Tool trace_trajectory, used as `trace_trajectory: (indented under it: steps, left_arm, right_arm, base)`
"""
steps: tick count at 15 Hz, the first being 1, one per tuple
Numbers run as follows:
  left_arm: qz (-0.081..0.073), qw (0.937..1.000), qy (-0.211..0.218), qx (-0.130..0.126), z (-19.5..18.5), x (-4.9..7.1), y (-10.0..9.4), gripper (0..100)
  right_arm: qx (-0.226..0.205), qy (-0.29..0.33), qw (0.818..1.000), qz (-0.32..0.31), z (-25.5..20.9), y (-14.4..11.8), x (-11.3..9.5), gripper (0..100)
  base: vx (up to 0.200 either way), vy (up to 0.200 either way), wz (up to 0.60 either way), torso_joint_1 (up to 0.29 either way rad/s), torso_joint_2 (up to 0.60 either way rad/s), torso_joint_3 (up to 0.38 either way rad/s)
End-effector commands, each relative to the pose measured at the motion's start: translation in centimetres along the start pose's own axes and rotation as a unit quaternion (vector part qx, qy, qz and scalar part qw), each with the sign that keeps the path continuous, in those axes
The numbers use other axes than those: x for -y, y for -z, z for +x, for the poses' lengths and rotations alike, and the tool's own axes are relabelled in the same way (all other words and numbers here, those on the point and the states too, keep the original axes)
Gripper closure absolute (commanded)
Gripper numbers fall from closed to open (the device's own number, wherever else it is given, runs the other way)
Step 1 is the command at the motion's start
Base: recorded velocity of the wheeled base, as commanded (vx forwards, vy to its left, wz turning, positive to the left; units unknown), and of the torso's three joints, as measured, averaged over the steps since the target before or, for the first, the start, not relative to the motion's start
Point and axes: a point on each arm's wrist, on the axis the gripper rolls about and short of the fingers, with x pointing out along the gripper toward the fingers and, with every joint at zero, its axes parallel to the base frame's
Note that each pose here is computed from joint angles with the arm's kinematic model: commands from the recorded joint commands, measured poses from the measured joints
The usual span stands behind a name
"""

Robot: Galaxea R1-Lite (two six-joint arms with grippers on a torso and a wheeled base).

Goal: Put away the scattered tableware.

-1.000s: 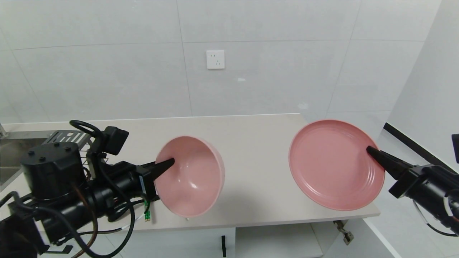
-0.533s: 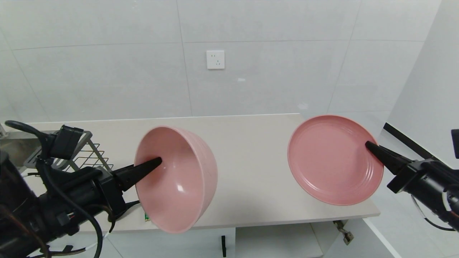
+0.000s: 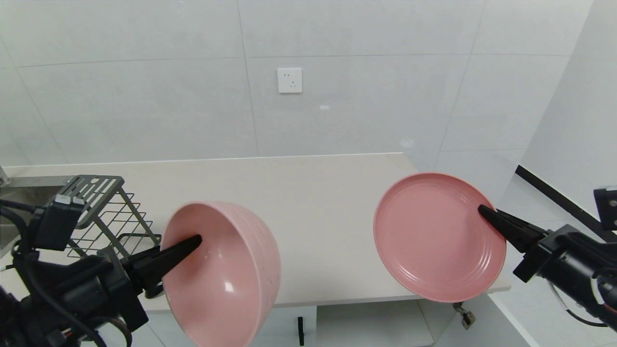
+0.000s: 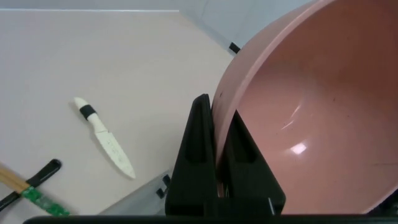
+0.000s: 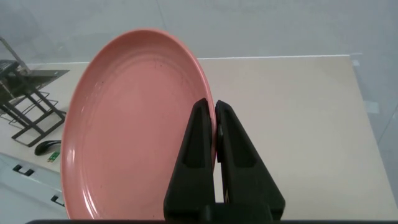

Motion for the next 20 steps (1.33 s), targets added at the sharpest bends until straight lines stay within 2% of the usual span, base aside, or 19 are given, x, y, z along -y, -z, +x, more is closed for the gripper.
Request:
trace_trajectory:
  steps: [1, 2, 3, 4, 6, 8, 14, 20]
  left_arm:
    - [0.014, 0.9997, -0.017, -0.005, -0.5, -0.1, 0.5, 100]
    - [0.017, 0.9978, -0.062, -0.015, 0.2, -0.6, 0.7, 100]
    - [0.019, 0.9959, -0.086, -0.019, 0.8, -0.9, 1.0, 100]
    - [0.02, 0.9958, -0.086, -0.021, 0.8, -1.0, 1.2, 100]
    - [0.024, 0.9963, -0.083, -0.004, 0.6, -0.8, 1.1, 100]
    - [0.026, 0.9963, -0.082, 0.002, 0.6, -0.8, 1.0, 100]
    - [0.027, 0.9965, -0.079, 0.0, 0.6, -0.7, 1.0, 100]
    - [0.027, 0.9971, -0.071, -0.009, 0.5, -0.5, 1.4, 100]
  right_arm:
    - [-0.002, -0.001, 1.0, -0.002, 0.0, 0.1, -0.1, 100]
    - [-0.004, 0.004, 1.0, -0.002, 0.0, 0.2, 0.0, 100]
    - [-0.007, 0.007, 1.0, -0.002, 0.1, 0.3, 0.1, 100]
    - [-0.008, 0.011, 1.0, -0.002, 0.2, 0.4, 0.2, 100]
    - [-0.002, 0.012, 1.0, -0.005, 0.3, 0.2, 0.2, 100]
    - [-0.004, 0.012, 0.999, -0.034, 0.3, 0.3, 0.2, 100]
    - [-0.005, 0.01, 0.999, -0.052, 0.3, 0.3, 0.1, 100]
    - [-0.007, 0.007, 0.999, -0.053, 0.3, 0.4, 0.0, 100]
  base:
    - [0.0, 0.0, 0.0, 0.0, 0.0, 0.0]
    - [0.0, 0.0, 0.0, 0.0, 0.0, 0.0]
    - [0.0, 0.0, 0.0, 0.0, 0.0, 0.0]
    - [0.0, 0.0, 0.0, 0.0, 0.0, 0.0]
    - [0.0, 0.0, 0.0, 0.0, 0.0, 0.0]
    - [0.0, 0.0, 0.0, 0.0, 0.0, 0.0]
    - [-0.2, 0.0, 0.0, 0.001, 0.0, 0.004]
    - [0.0, 0.0, 0.0, 0.0, 0.0, 0.0]
